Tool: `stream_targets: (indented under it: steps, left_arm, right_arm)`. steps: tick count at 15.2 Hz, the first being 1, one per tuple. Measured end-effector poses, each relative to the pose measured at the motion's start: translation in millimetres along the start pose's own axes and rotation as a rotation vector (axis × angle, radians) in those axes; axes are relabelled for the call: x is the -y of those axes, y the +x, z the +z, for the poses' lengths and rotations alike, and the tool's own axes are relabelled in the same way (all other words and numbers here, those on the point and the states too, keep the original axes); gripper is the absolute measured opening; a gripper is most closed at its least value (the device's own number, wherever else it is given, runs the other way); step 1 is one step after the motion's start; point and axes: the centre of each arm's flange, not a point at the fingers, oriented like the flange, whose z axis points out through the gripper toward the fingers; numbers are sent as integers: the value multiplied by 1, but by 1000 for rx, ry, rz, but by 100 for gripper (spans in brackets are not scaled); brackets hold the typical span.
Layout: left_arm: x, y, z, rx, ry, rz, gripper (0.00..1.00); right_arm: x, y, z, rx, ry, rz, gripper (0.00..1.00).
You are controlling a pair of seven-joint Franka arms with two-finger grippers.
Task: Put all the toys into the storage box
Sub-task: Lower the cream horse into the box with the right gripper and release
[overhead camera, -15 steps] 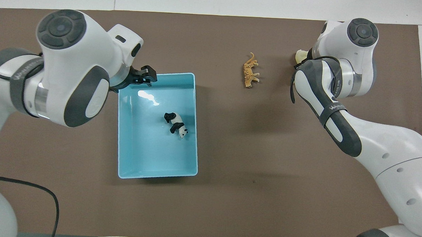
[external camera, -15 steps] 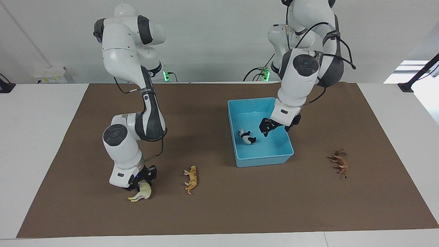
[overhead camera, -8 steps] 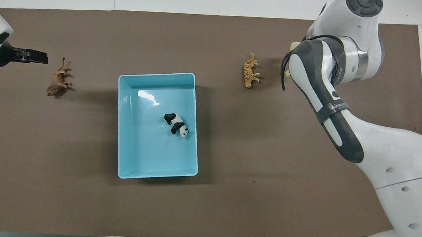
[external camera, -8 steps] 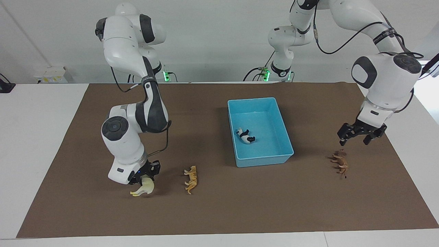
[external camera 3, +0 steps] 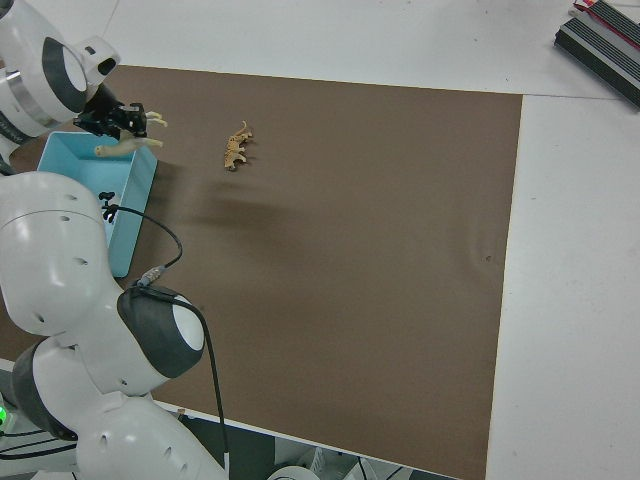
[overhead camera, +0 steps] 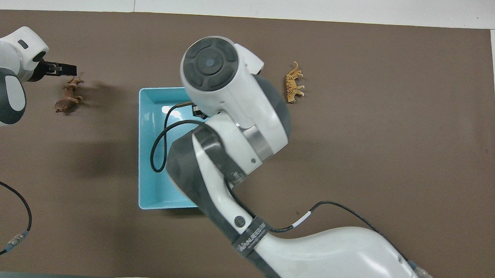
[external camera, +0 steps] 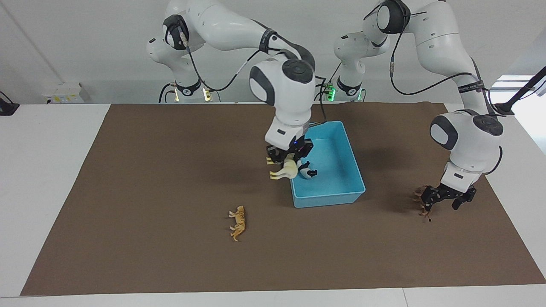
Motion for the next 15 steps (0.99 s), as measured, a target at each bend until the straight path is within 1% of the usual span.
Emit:
stream_targets:
  steps: [2, 4, 5, 7, 10, 12, 13, 14, 15]
  left_arm:
    - [-2, -6, 8, 2, -2, 1, 100]
    - [-4, -19, 22, -16, 3, 0, 100]
    - [-4, -28, 31, -16, 4, -2, 100]
    - [-7, -40, 43, -9, 2, -2, 100]
    - [-10, -41, 42, -11, 0, -7, 97]
    - [-9, -40, 40, -9, 0, -16, 73]
    - [-8, -38, 37, -4, 0, -19, 61]
    - [-7, -34, 32, 6, -1, -21, 52]
    - [-5, -29, 27, 12, -2, -23, 46]
  right_arm:
    - [46, -24, 1, -29, 25, 8, 42]
    - [68, -35, 20, -49, 45, 41, 43]
    - [71, -37, 30, -53, 50, 71, 48]
    - [68, -36, 37, -48, 44, 120, 70]
    - [46, -24, 26, -45, 19, 169, 99]
    - [2, -1, 9, -59, -2, 206, 100]
    - [-29, 15, 0, -68, -7, 191, 100]
    - [-65, 32, -6, -75, -10, 167, 100]
    - [-104, 49, -5, -78, -16, 149, 100]
